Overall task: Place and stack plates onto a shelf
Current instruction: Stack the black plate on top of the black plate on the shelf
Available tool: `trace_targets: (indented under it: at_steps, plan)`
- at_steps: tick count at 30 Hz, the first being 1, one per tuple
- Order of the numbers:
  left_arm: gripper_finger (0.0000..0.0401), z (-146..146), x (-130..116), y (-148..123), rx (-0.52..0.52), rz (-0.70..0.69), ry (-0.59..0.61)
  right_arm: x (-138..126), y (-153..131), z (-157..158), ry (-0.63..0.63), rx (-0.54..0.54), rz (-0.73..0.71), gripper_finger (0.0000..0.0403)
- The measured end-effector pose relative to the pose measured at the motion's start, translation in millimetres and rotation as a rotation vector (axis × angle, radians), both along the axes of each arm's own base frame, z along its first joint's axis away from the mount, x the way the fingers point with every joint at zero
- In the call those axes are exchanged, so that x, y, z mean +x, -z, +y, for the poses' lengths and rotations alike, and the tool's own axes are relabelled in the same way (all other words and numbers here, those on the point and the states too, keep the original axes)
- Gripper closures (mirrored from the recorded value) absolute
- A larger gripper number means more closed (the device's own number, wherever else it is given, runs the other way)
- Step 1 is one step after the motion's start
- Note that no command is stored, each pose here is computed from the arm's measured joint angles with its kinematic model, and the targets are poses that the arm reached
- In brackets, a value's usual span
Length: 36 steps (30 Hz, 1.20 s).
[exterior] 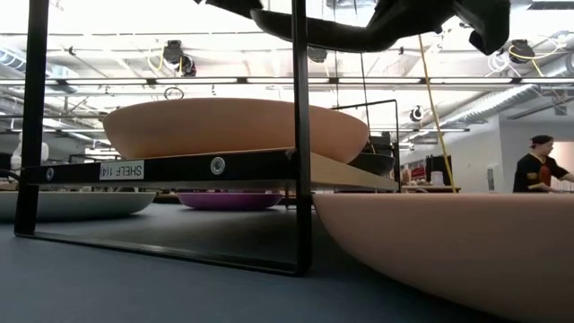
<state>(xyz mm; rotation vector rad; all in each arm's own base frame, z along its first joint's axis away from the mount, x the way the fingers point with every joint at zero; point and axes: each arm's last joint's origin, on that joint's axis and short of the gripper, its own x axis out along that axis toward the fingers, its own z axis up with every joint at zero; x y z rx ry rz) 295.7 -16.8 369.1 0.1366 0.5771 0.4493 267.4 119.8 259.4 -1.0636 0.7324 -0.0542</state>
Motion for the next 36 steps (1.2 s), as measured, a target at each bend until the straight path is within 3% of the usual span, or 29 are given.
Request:
trace_targets:
  at_steps: [7, 15, 23, 27, 36]
  plan:
    - [0.0192, -9, -33, -5, -0.016, 0.043, -0.030, 3, 2, -1, -0.040, 0.202, 0.019, 0.0403]
    - [0.0192, -17, -75, 10, -0.002, -0.147, -0.013, 13, 3, -22, -0.004, 0.378, 0.035, 0.0403]
    - [0.0192, -18, -90, 45, 0.068, -0.286, 0.070, 24, 4, -57, 0.095, 0.493, 0.028, 0.0403]
    - [0.0192, -17, -95, 48, 0.062, -0.292, 0.068, 28, 6, -66, 0.126, 0.593, 0.033, 0.0403]
    - [0.0192, -17, -97, 49, 0.058, -0.282, 0.072, 38, 19, -80, 0.210, 0.637, 0.042, 0.0403]
